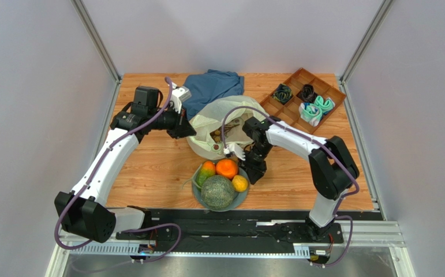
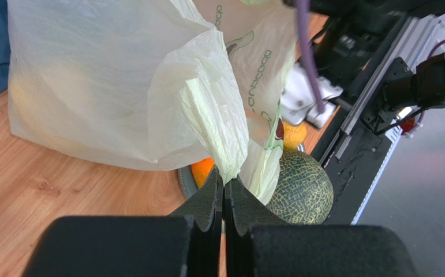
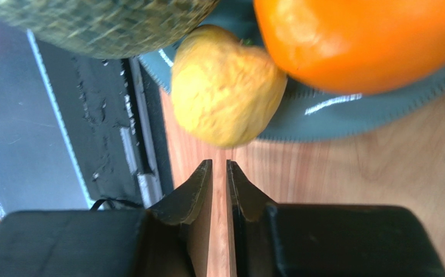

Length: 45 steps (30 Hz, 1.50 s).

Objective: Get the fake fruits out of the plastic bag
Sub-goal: Adjust the fake fruit on the plate, then adjust the plastic bag at the center of the board.

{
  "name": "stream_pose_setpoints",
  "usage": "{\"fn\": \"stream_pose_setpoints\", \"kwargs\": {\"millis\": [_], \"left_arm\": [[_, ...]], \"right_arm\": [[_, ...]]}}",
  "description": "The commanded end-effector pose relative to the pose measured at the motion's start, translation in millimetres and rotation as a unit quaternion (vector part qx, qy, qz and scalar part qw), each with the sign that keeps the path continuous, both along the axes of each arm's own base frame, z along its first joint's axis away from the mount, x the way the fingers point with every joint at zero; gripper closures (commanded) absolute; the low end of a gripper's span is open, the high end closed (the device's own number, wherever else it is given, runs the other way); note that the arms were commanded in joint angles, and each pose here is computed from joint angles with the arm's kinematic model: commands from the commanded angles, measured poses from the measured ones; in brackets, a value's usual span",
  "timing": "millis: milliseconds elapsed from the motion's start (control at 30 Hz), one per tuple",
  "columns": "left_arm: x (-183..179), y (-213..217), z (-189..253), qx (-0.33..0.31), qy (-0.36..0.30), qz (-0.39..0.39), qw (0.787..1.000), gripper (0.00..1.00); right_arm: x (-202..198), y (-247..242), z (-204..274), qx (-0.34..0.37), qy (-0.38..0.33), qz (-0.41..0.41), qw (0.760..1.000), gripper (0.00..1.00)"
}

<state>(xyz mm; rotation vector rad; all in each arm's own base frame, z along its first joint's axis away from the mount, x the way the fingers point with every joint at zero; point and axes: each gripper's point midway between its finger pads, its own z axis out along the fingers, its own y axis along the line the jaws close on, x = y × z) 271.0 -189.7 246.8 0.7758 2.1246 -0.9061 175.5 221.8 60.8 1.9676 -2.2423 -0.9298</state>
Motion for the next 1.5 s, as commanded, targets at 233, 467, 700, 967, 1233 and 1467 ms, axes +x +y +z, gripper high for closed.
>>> {"fn": "stream_pose_setpoints", "kwargs": {"millis": [233,467,700,967,1233,1467], "left_arm": [[-13.7,7.7,2.0,0.015,-0.032,-0.018,0.999,1.00],[-19.3,13.8,2.3,0.037,-0.050,-0.035,0.997,1.00],[-22.1,32.8,-8.6,0.106,-0.084,-0.057,0.989,1.00],[-18.9,36.1,-24.2,0.127,-0.079,-0.071,0.986,1.00],[-6.3,39.5,-26.7,0.145,-0.073,-0.061,0.985,1.00],[-1.8,38.8,-20.4,0.147,-0.075,-0.063,0.984,1.00]], "right_arm": [[89.0,27.4,169.6,0.173,-0.179,-0.151,0.957,0.61],[162.4,51.6,108.5,0.134,-0.196,-0.199,0.951,0.74],[122.6,31.4,67.9,0.068,-0.169,-0.252,0.950,0.76],[163.2,34.3,94.4,0.112,-0.247,-0.280,0.921,0.43],[197.2,73.5,73.9,0.100,-0.180,-0.216,0.954,0.36],[215.0,48.2,71.8,0.070,-0.251,-0.104,0.960,0.41]]}}
